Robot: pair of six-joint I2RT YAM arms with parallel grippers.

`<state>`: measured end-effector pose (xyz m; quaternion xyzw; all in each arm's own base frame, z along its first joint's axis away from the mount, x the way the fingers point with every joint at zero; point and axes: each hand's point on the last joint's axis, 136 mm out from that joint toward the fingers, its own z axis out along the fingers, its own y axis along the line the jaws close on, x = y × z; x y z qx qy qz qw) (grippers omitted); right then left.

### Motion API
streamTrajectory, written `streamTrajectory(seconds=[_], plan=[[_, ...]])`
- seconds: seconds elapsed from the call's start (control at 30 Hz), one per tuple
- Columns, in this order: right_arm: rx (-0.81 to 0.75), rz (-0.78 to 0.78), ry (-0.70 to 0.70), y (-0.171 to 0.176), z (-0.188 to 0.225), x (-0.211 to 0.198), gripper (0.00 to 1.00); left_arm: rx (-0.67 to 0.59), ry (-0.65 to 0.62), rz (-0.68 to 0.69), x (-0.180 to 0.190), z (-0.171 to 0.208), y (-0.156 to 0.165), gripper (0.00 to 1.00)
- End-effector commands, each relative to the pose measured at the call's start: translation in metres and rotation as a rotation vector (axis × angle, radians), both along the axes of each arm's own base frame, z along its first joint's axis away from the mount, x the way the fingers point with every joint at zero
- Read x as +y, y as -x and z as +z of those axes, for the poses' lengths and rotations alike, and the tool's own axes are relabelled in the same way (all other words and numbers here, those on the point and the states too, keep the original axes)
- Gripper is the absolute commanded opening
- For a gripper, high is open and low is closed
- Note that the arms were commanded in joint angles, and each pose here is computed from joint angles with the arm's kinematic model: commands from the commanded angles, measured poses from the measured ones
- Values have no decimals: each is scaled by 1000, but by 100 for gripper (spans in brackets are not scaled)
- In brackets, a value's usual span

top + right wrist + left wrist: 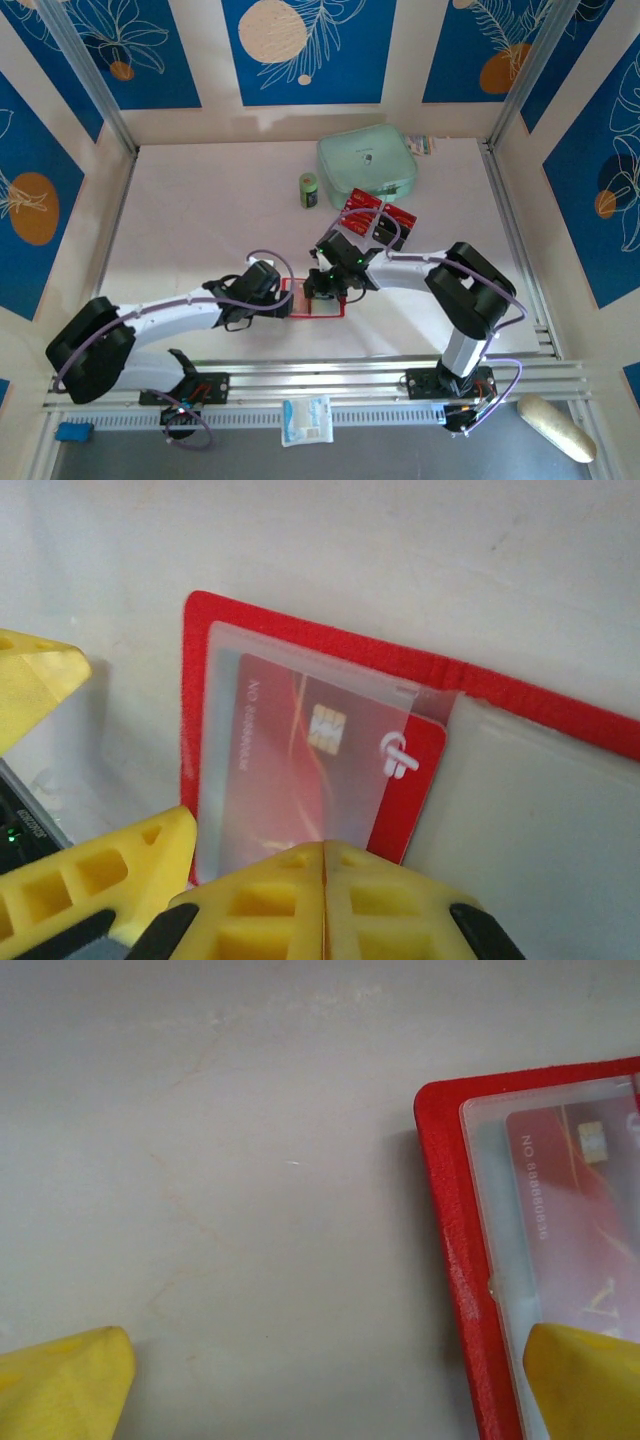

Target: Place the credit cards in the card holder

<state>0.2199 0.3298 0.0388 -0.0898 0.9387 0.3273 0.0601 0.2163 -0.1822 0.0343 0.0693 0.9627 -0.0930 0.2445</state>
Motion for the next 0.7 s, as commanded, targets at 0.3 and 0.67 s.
streamTrajectory(seconds=[0.3, 0.67], plan=[[-1, -15, 60, 3, 2, -12, 5, 45, -86, 116, 33, -10, -2, 100], [18, 3, 79, 1, -12, -6, 4, 75, -104, 111, 33, -28, 0, 100]])
